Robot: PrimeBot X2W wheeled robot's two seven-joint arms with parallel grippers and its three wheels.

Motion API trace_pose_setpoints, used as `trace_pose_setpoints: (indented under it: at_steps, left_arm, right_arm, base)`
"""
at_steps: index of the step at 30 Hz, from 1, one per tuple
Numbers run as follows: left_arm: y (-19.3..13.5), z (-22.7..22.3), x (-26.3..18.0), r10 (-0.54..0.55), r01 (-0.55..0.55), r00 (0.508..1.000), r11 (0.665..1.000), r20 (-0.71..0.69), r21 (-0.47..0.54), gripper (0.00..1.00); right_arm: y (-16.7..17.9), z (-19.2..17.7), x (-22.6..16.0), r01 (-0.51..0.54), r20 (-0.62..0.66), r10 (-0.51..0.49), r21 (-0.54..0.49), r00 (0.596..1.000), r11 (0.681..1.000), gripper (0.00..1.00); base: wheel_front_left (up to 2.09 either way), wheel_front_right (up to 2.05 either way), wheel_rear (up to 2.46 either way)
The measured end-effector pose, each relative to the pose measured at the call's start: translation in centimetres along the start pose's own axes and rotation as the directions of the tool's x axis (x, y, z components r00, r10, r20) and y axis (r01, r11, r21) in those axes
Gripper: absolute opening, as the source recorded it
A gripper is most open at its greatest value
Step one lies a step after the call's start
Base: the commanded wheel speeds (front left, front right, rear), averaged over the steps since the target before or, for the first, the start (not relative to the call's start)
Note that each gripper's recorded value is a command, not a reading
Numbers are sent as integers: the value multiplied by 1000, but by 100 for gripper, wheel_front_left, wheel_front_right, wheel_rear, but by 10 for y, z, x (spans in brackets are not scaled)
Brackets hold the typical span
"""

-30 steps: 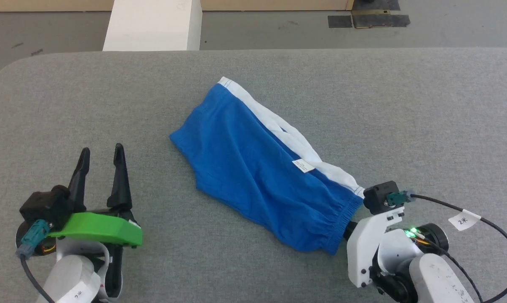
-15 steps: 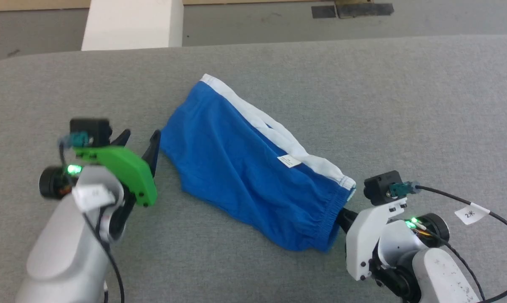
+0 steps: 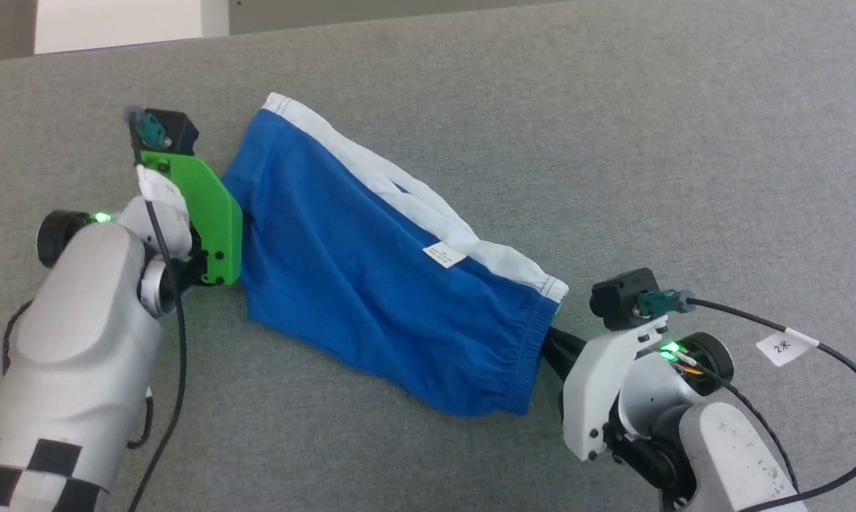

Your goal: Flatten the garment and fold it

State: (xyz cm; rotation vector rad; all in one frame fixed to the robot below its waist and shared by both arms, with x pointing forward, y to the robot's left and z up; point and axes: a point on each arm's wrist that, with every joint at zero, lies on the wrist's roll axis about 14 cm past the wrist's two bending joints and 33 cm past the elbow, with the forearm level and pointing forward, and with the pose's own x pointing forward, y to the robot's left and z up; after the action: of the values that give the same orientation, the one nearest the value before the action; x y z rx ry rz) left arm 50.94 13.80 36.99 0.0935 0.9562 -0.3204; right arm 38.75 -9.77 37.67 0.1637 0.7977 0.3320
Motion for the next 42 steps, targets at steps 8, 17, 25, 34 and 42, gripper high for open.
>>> trace_pose_setpoints:
  at_steps: [8,17,25,34,42]
  left_arm:
    - [-13,-1,3,-84,83,996,995,-20,-49,0]
    - [-16,2,-21,-139,167,981,958,133,-234,0]
    - [-17,-23,-60,-123,206,959,920,254,-332,0]
    - [-24,-80,-104,-60,198,956,856,289,-477,0]
    - [-28,-113,-131,0,176,956,796,292,-578,0]
  right_arm:
    - [-5,1,2,10,8,-10,12,1000,1000,0]
    - [-8,10,-5,17,21,-17,30,1000,999,0]
    - [-15,13,-24,40,-14,-39,16,999,999,0]
    - [-15,10,-35,8,-80,-10,-23,997,1000,0]
    - [-20,1,-35,-2,-169,-3,-32,986,999,0]
  base:
    - [0,0,0]
    - [0,0,0]
    - [0,0,0]
    - [0,0,0]
    - [0,0,0]
